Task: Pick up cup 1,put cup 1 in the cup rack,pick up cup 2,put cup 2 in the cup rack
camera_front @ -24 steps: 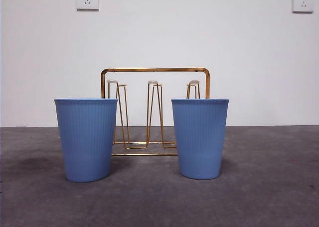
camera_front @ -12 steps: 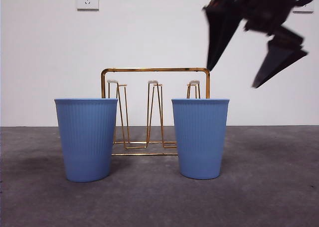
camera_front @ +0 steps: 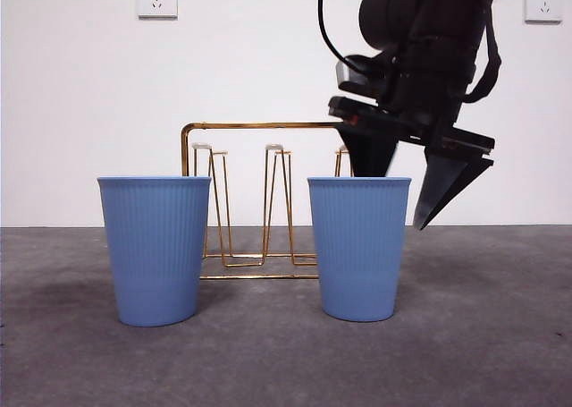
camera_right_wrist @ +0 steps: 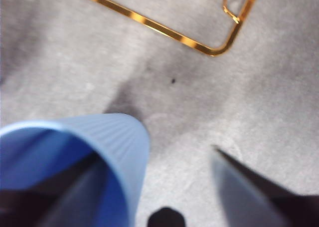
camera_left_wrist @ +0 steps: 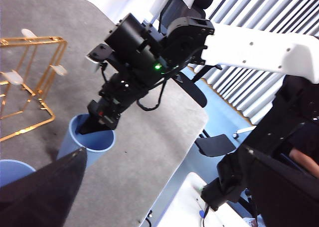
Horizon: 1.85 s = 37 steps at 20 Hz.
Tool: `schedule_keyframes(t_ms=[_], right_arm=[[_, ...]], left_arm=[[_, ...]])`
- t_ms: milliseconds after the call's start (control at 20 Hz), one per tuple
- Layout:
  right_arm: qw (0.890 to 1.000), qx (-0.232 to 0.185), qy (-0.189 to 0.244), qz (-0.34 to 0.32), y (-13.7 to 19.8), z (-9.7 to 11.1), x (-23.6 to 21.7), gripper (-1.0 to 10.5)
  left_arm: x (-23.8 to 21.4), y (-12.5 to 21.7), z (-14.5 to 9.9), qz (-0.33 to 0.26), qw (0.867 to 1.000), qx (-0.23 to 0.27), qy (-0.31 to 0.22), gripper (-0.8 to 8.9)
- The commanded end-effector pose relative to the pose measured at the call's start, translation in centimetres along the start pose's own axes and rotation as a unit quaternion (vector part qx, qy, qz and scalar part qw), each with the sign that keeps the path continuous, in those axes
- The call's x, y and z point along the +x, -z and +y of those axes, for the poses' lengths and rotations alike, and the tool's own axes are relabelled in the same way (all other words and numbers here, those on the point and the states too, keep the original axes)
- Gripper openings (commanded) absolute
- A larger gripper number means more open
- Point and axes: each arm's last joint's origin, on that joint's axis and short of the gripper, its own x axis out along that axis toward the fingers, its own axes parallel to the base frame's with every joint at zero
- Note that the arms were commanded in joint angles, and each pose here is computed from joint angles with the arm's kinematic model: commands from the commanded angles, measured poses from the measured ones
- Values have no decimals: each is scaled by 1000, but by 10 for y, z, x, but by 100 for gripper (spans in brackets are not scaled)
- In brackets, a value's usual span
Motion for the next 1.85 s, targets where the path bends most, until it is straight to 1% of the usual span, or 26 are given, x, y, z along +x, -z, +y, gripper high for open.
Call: schedule_keyframes(t_ms=[50,150,200,250,350,450,600,700,750,800,850,900,950,1050,1100,1150,1200,1250,1300,1400,1450,1500,1600,1750,1850], right_arm=[[1000,5,-3,5,0,0,5,54],[1000,5,-4,4,0,0,5,50],[1000,3,-5,5,0,0,5,-3],[1000,-3,-6,5,0,0,5,-16],[1000,-5,-6,-2,0,1,1,-17],[1000,-8,-20,-22,2,3,-16,-17],[994,-19,-34,-101,12,9,-69,-17],[984,-28,-48,-172,26,14,-115,-17],[975,-33,-59,-214,35,17,-140,-17],[962,-34,-71,-260,46,19,-165,-17],[946,-40,-85,-312,57,22,-190,-17],[924,-40,-99,-366,68,25,-215,-17],[900,-46,-112,-418,79,27,-237,-17],[831,-67,-128,-538,102,31,-283,-17],[787,-85,-141,-595,114,33,-305,-17],[752,-95,-159,-633,123,35,-320,-17],[713,-106,-180,-669,132,37,-334,-17],[685,-114,-193,-694,137,38,-344,-17],[667,-118,-201,-707,141,39,-349,-17],[647,-125,-212,-722,143,40,-355,-17],[640,-125,-217,-727,144,40,-357,-17],[637,-125,-218,-729,144,40,-358,-17],[637,-124,-219,-729,143,40,-358,-17],[646,-119,-231,-718,133,41,-352,-17],[650,-120,-234,-714,125,41,-349,-17]], left_arm=[[0,-3,-5,-5,1000,-8,22,722],[1,-7,-9,-10,998,-13,55,722],[1,-10,-11,-15,998,-14,68,722],[2,-14,-14,-25,997,-14,78,722],[1,-20,-18,-44,994,-13,95,722],[1,-26,-23,-61,992,-9,112,722],[-2,-36,-32,-98,985,3,140,722],[-4,-46,-38,-135,978,12,160,722],[-5,-51,-42,-158,972,17,172,722],[-7,-56,-46,-182,965,20,186,722],[-8,-61,-50,-205,957,19,205,722],[-8,-66,-53,-227,947,18,228,722],[-8,-71,-56,-245,937,15,250,722],[-5,-79,-60,-286,910,4,302,722],[-1,-82,-61,-306,893,0,329,722],[4,-83,-61,-316,882,-4,350,722],[12,-85,-61,-327,869,-10,372,722],[20,-85,-61,-333,860,-17,387,722],[27,-85,-61,-336,854,-22,395,722],[39,-84,-61,-341,847,-25,407,722],[48,-83,-61,-343,844,-25,411,722],[54,-81,-62,-344,842,-25,414,722],[67,-78,-64,-353,839,-22,415,723],[85,-73,-68,-373,835,-13,405,723],[96,-69,-71,-383,835,-6,396,723]])
